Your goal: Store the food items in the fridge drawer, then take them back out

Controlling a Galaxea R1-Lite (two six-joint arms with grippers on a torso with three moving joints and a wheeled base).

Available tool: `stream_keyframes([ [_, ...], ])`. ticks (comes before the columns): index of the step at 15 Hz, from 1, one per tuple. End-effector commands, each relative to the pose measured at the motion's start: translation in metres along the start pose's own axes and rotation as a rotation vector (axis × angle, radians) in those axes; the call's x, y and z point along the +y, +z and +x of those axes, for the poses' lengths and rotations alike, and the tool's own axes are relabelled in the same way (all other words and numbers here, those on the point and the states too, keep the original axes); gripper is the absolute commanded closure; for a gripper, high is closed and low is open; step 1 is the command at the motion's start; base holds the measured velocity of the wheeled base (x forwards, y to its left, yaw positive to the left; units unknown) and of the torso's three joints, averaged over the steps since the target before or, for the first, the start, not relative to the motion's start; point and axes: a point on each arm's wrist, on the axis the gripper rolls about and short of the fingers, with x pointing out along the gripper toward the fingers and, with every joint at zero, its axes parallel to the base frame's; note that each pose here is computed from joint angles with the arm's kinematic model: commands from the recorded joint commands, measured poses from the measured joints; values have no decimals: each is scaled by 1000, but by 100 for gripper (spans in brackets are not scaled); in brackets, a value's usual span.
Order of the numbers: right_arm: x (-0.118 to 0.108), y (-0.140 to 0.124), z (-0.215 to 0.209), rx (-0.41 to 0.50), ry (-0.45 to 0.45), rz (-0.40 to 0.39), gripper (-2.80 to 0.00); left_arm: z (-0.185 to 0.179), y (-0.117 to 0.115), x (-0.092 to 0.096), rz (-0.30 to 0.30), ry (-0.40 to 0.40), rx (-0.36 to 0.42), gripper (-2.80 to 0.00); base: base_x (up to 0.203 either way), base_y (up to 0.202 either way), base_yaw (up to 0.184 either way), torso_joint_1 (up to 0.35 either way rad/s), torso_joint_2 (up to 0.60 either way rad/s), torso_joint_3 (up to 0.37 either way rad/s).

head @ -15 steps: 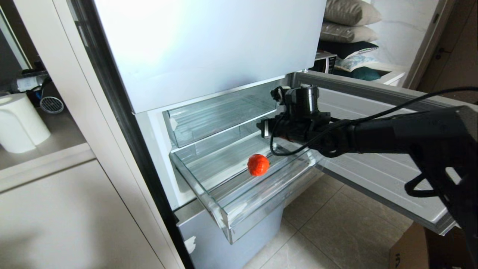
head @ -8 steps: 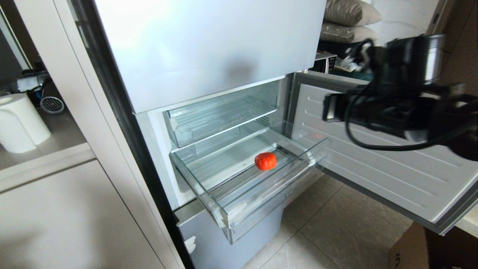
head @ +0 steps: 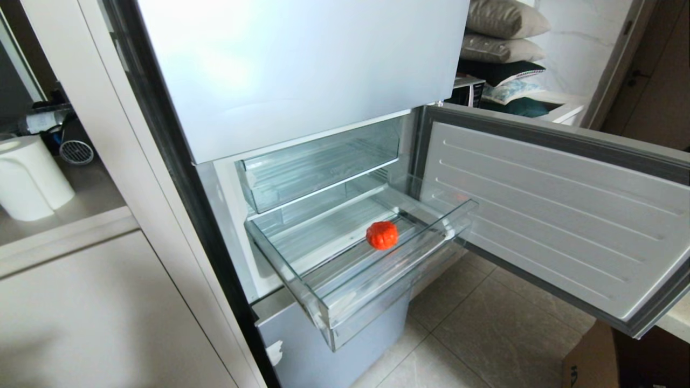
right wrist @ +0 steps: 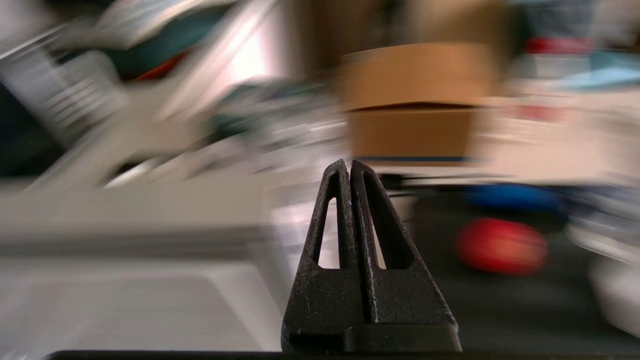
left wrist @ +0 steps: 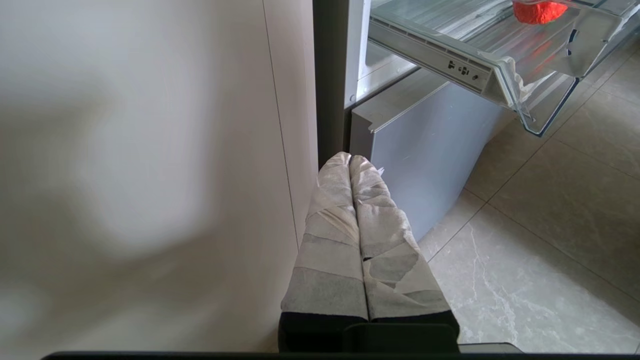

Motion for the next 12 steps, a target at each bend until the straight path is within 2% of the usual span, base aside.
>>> stream_keyframes([
  [1, -65, 11, -24, -69, -245, 35, 0, 0, 0, 0, 1, 1, 2, 0, 0, 0, 0, 0, 0, 0],
  [3, -116, 6, -18, -62, -362, 93, 0, 0, 0, 0, 1, 1, 2, 0, 0, 0, 0, 0, 0, 0],
  [4, -145, -5, -6, -34, -393, 128, 0, 0, 0, 0, 1, 1, 2, 0, 0, 0, 0, 0, 0, 0],
  [6, -179, -29, 21, 21, -374, 169, 0, 0, 0, 0, 1, 1, 3, 0, 0, 0, 0, 0, 0, 0],
  [7, -190, -40, 31, 57, -327, 180, 0, 0, 0, 0, 0, 1, 3, 0, 0, 0, 0, 0, 0, 0],
  [9, -198, -58, 48, 135, -155, 199, 0, 0, 0, 0, 0, 1, 3, 0, 0, 0, 0, 0, 0, 0],
  [11, -184, -67, 67, 174, -57, 186, 0, 0, 0, 0, 0, 1, 3, 0, 0, 0, 0, 0, 0, 0],
  [12, -183, -75, 75, 201, -35, 166, 0, 0, 0, 0, 1, 1, 2, 0, 0, 0, 0, 0, 0, 0],
])
